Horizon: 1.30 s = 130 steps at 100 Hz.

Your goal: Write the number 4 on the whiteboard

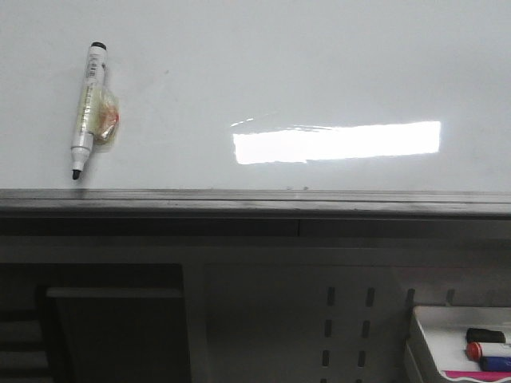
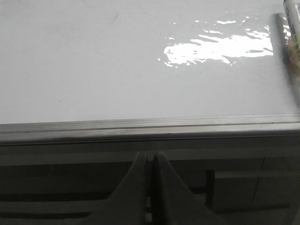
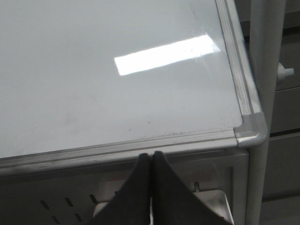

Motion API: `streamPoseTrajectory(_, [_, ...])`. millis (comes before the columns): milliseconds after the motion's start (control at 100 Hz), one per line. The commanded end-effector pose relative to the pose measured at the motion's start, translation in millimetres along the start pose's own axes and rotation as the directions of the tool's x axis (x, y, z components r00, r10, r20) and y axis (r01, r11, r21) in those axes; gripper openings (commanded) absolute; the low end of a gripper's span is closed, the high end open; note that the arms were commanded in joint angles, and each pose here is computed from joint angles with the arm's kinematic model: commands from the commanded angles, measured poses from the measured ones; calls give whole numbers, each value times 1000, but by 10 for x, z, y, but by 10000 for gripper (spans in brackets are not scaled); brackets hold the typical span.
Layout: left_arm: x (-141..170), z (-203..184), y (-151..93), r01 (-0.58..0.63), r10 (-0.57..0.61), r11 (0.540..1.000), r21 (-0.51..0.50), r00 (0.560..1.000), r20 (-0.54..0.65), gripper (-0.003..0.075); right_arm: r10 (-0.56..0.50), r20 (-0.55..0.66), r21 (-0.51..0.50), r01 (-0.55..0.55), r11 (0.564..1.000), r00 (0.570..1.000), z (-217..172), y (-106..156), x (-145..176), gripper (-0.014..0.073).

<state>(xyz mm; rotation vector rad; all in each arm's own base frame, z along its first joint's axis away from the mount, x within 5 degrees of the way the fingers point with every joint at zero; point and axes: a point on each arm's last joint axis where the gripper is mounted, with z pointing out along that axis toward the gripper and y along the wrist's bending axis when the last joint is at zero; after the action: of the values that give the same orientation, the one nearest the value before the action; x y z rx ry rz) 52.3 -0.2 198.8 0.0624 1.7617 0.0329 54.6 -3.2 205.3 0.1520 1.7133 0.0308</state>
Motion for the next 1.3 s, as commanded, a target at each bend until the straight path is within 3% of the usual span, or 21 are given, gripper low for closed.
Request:
streamPoseTrajectory(0, [-296,-53,31,-30,31,999,-20,998,51,-20,7,49,0,-7,1000,999,-2,28,-290,-58])
streamPoseTrajectory(170, [-711,-65,57,-41,43,999,-27,996,84,-20,8,-126,11,-7,1000,992,80,58,-506,-58])
streamPoseTrajectory(410, [-825,-57,75,-87,91,995,-47,991,100,-2,6,-35,-5,-6,1000,999,139,72,-618,-58])
streamPoseTrajectory(460, [-827,-54,72,-85,89,995,-43,991,101,63,6,-22,-5,-6,1000,1000,139,72,-629,-58])
streamPoseTrajectory(590, [-834,-21,46,-70,73,997,-24,975,209,336,6,-21,-6,-6,1000,1000,139,72,-631,-58])
streamPoseTrajectory(660, [-799,10,28,-62,64,998,-16,954,293,403,6,-18,-6,-6,1000,1000,139,72,-634,-58])
streamPoseTrajectory(800, [-728,78,16,-32,30,999,4,963,270,402,6,-4,-6,-6,1000,1000,140,73,-646,-58])
streamPoseTrajectory(880, [-744,126,-4,49,-62,997,53,964,258,402,6,0,-7,-6,1000,1000,140,73,-650,-58])
streamPoseTrajectory(990, [-792,224,-71,46,-71,991,124,976,207,402,6,8,-7,-6,1000,1000,140,74,-657,-58])
streamPoseTrajectory(1290, [-924,647,-553,10,-63,914,405,991,119,402,6,8,-7,-6,1000,1000,140,74,-657,-58])
